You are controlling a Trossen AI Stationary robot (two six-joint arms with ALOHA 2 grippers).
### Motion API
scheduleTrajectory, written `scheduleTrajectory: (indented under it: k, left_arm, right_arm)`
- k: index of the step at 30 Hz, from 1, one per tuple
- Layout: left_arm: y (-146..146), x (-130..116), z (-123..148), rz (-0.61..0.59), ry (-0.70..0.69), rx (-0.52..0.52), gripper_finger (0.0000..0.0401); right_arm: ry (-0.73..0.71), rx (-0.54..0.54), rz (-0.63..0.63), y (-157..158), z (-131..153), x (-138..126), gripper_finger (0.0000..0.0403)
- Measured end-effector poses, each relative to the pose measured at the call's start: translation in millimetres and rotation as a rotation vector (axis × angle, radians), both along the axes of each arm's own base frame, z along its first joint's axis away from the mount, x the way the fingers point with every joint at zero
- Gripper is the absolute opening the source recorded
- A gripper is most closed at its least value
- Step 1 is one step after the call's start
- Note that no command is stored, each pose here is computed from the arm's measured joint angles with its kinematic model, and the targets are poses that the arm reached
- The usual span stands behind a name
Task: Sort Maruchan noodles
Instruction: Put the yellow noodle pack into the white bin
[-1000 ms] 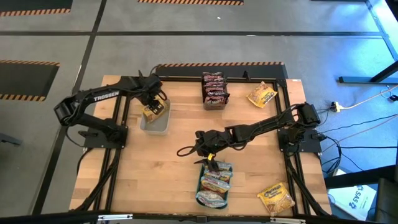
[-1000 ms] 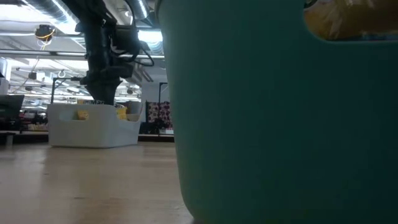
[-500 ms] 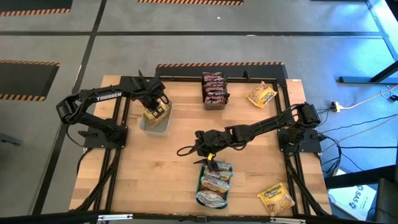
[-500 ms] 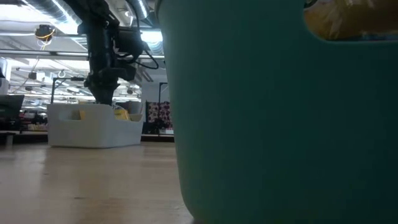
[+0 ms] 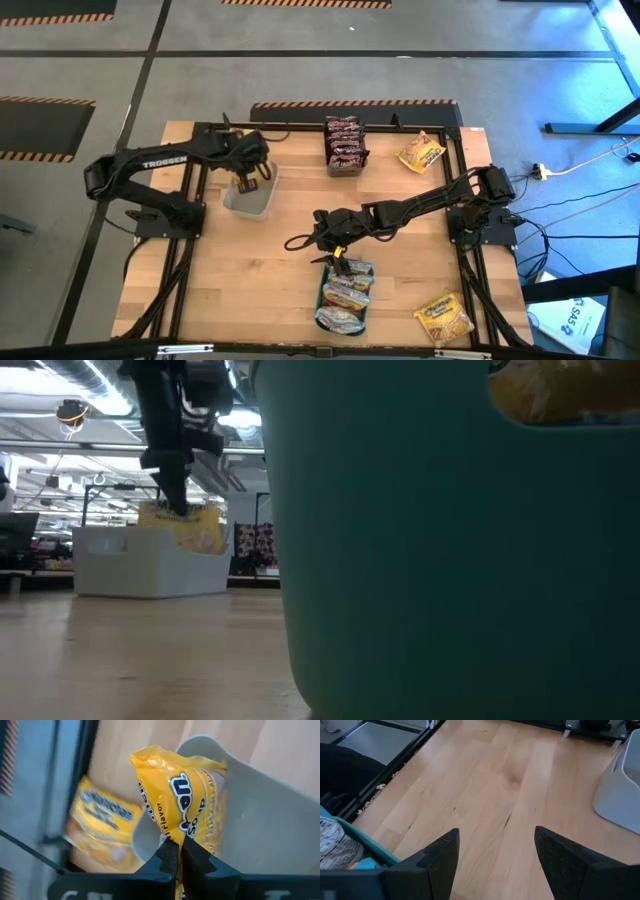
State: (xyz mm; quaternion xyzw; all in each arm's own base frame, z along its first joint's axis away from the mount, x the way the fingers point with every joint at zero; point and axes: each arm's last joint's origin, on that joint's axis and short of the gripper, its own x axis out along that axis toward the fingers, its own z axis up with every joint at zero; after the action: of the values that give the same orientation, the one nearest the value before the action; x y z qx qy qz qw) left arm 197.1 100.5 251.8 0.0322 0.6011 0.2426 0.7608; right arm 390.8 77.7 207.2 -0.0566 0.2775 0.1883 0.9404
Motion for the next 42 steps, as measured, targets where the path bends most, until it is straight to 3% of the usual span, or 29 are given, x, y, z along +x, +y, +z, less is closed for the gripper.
scheduleTrajectory:
  k: [4,12,20,28,32,38,42]
  left_arm:
    - [-6,4,0,-0.174,0.102,0.087,0.0007]
    - [-3,13,-16,-0.3,0.095,0.16,0.0014]
    - [5,3,-37,-0.141,0.103,0.183,0.0025]
    - [6,-10,-40,0.01,0.141,0.127,0.0097]
    - [4,-8,-34,0.047,0.121,0.146,0.0121]
    - [4,-1,-15,0.104,0.038,0.161,0.0127]
    - [-2,4,-5,0.096,-0.058,0.086,0.0127]
  right_arm:
    - [-0.005,-0.009,0.006,0,0,0,0.0244]
    - [-0.005,-0.009,0.006,0,0,0,0.0244]
    - [-0.007,-0.013,0.009,0,0,0,0.0244]
    - [-0.008,-0.014,0.01,0,0,0,0.0244]
    - [-0.016,-0.036,0.017,0,0,0,0.0244]
    - [-0.034,-0.105,-0.073,-4,1,1,0.0244]
    - [-0.059,-0.207,-0.124,-16,3,3,0.0244]
